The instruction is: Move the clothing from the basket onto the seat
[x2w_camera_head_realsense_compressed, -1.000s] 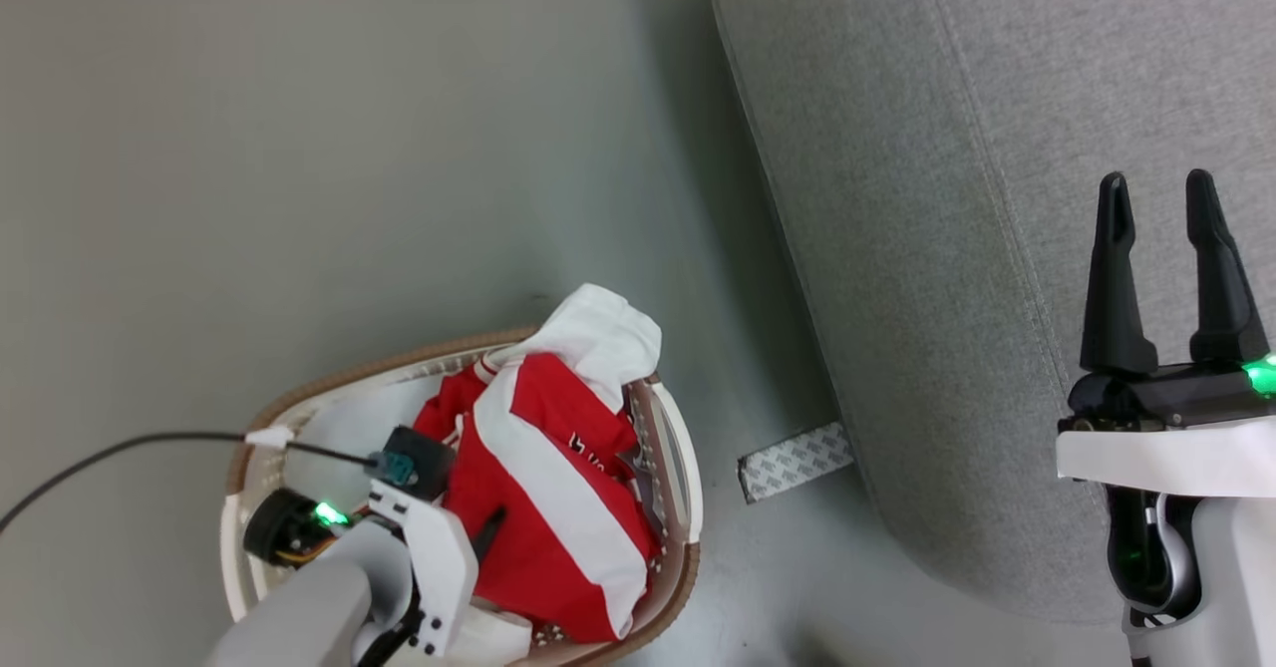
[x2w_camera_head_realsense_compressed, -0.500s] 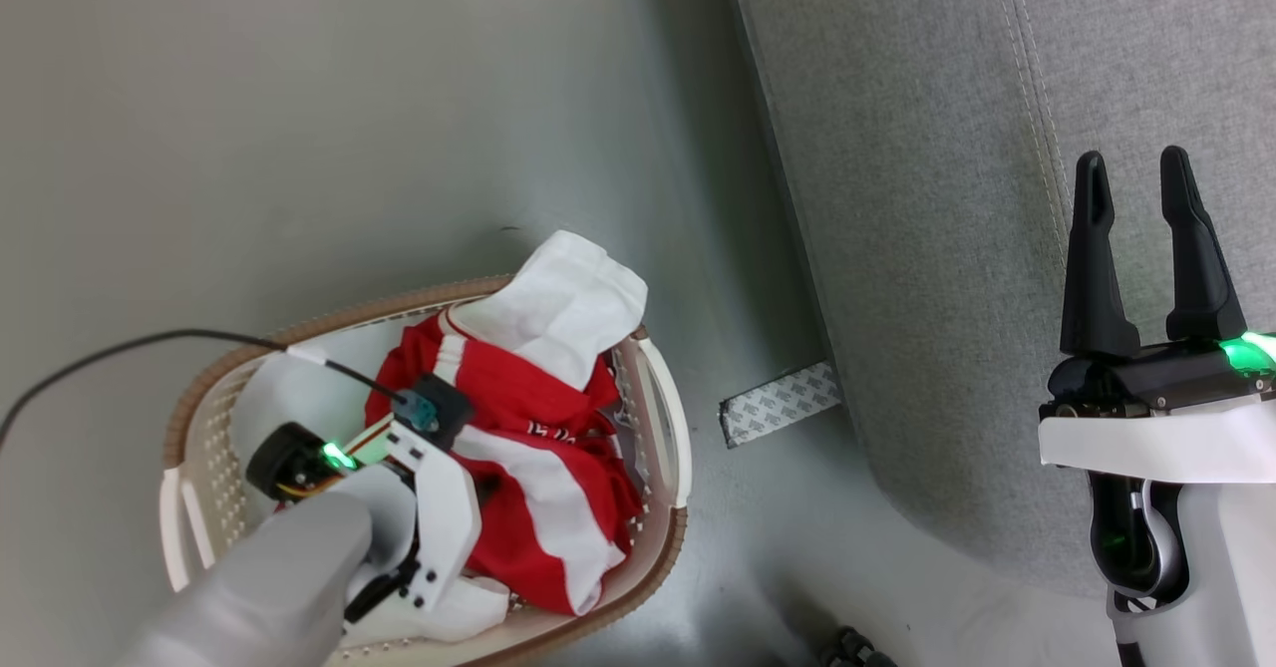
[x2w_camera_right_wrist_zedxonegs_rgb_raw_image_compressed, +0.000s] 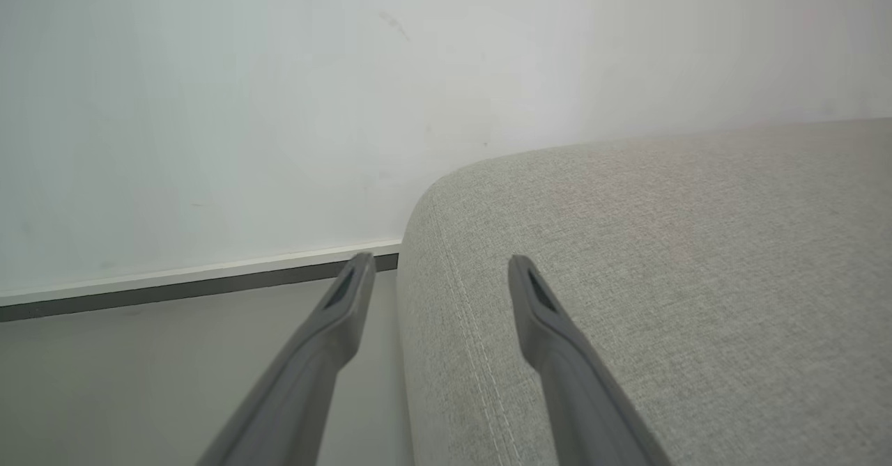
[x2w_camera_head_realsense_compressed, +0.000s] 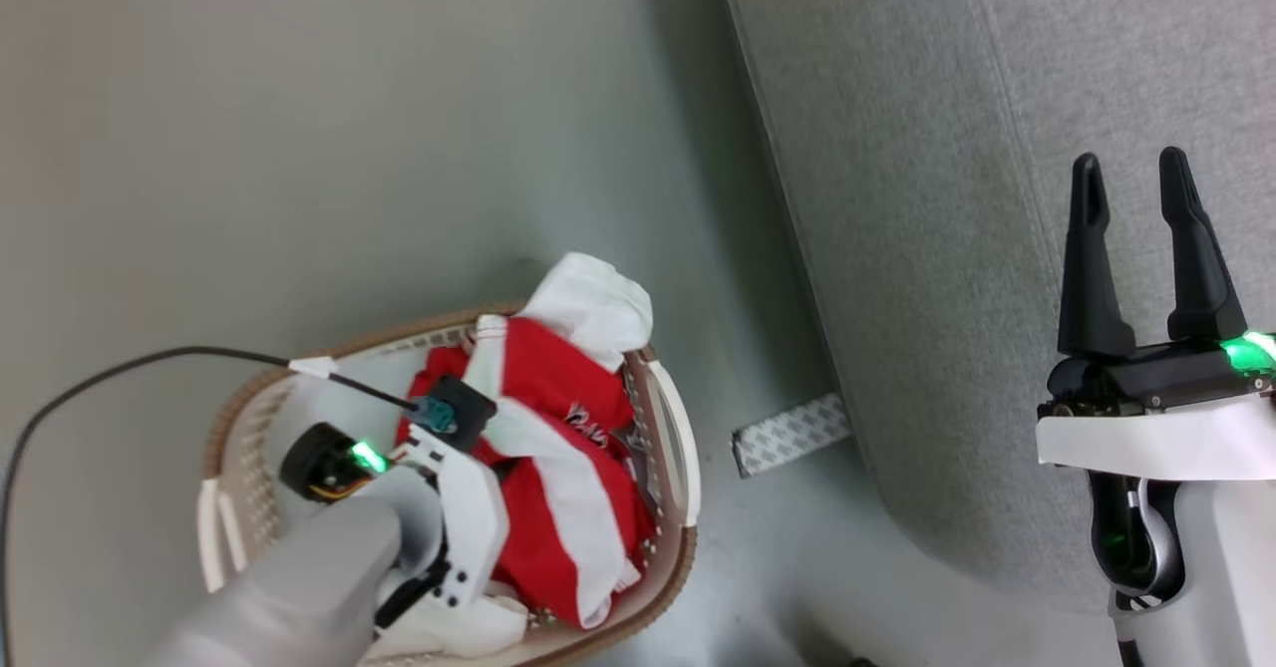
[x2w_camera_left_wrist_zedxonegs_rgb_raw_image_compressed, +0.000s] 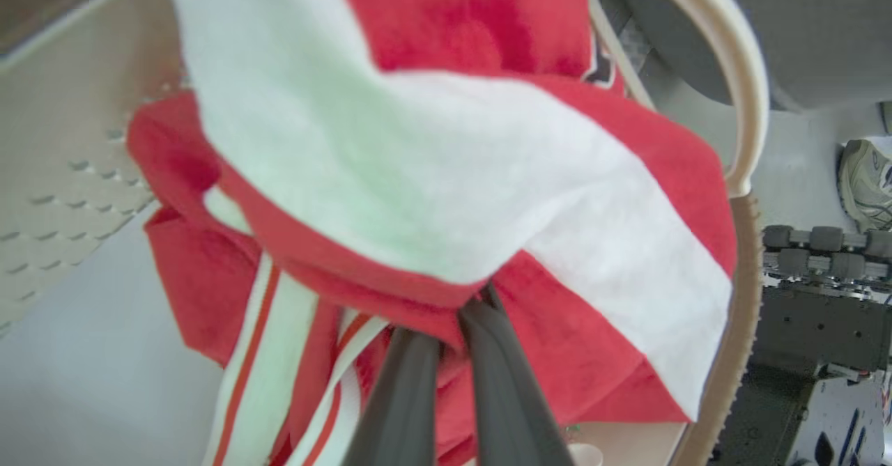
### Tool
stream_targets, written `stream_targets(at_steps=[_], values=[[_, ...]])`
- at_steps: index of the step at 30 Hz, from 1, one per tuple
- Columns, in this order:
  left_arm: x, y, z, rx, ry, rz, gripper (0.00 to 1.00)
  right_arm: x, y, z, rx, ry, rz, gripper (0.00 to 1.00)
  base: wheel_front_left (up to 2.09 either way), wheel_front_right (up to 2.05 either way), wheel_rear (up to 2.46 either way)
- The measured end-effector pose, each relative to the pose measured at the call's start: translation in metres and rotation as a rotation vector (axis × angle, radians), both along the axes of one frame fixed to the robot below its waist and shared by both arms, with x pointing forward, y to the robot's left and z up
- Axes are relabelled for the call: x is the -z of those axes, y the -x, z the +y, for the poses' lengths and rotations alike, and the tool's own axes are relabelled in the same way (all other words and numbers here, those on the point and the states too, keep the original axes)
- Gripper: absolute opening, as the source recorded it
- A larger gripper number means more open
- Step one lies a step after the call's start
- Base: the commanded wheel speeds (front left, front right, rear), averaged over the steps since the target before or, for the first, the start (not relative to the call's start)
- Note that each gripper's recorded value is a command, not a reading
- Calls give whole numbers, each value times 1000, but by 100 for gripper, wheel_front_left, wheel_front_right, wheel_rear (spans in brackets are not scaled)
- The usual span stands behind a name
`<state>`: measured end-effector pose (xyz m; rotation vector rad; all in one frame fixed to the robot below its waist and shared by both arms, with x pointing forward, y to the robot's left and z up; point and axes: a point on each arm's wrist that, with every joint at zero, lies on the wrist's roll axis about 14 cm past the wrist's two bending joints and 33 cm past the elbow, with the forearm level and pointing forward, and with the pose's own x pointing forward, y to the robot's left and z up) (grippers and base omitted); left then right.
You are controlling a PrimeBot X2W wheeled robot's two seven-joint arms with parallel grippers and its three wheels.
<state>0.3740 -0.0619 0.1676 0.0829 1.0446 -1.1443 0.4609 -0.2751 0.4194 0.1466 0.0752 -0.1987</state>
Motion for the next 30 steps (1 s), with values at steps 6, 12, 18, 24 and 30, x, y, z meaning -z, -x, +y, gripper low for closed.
stream_targets(at_steps=[6,12,18,24,30], values=[[-44,-14,-7,-58,101,-112,0,-19,3,9,-31,37,-32,100,0,0,0],[-92,-18,-2,-129,181,-209,0,-46,10,17,-47,35,-93,100,0,0,0],[-142,-20,6,-202,238,-297,0,-67,19,34,-86,26,-138,100,0,0,0],[-201,-25,11,-285,320,-411,0,-88,29,53,-132,2,-190,100,0,0,0],[-249,-20,26,-352,378,-531,0,-107,38,71,-178,-16,-237,100,0,0,0]])
